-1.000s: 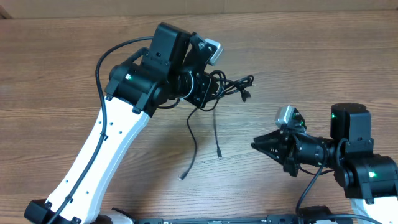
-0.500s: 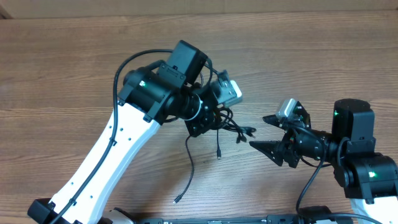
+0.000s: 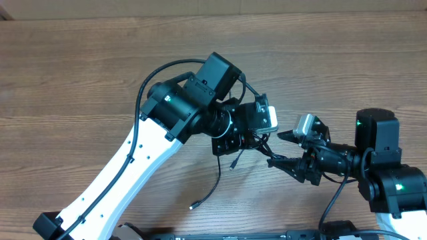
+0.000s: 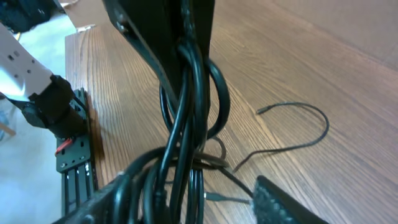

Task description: Untangle cables

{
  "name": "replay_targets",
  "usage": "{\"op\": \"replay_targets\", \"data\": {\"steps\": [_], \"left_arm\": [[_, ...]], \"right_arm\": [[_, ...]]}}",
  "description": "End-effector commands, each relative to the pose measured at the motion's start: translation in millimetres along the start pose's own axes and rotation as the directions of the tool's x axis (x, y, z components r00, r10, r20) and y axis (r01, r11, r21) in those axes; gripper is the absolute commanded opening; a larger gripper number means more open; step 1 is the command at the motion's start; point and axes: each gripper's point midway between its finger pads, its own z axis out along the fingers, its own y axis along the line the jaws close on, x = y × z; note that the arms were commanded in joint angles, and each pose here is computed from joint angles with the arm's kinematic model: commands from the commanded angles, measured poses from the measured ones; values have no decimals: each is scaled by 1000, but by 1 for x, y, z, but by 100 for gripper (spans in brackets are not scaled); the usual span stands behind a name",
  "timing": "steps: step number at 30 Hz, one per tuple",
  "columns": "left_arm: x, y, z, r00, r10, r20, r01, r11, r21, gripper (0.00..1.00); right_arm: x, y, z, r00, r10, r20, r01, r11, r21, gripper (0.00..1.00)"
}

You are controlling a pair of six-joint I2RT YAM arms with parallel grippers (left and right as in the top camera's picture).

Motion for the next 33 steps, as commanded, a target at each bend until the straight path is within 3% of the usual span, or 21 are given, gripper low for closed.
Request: {"op": "replay_targets", "data": {"steps": [1,3,5,10,15,17,21,23,25,28,33], "left_arm": [[-7,-7,-8,998,57,33,-57,998,4,4],[-8,-7,-8,998,57,33,-58,998,5,4],[-7,-7,-8,998,56,33,-57,998,4,4],[-5,-1,-8,1000,12,19,-11,1000,-22,4],[11,29,-13,976,-213,-36,202,959,-200,4],[22,48,-19,940,-339,-31,313,898,-308,4],[44,84,-40,800,-594,90,552,667,-501,4],[46,94,-46,744,-650,158,625,592,-509,9],[47,102,-51,685,-692,227,693,524,-494,6],[48,118,-62,548,-756,358,811,375,-449,4],[48,126,-67,469,-775,424,862,297,-410,4]], "right_arm": [[-8,6,-2,999,-41,34,42,999,-25,47],[-9,7,-2,998,-43,40,44,999,-30,21],[-9,7,-2,998,-43,39,44,999,-29,4],[-8,8,-2,999,-33,36,34,999,-32,4],[-5,7,-2,1000,8,22,-8,1000,-28,4],[-4,9,-2,1000,18,16,-18,999,-33,4],[2,13,-2,999,46,-5,-46,998,-48,4],[6,16,-2,998,61,-18,-62,996,-57,4],[9,19,-2,996,80,-29,-82,995,-65,4],[15,24,-3,992,115,-52,-119,990,-78,4],[22,27,-3,985,148,-85,-154,985,-74,4]]}}
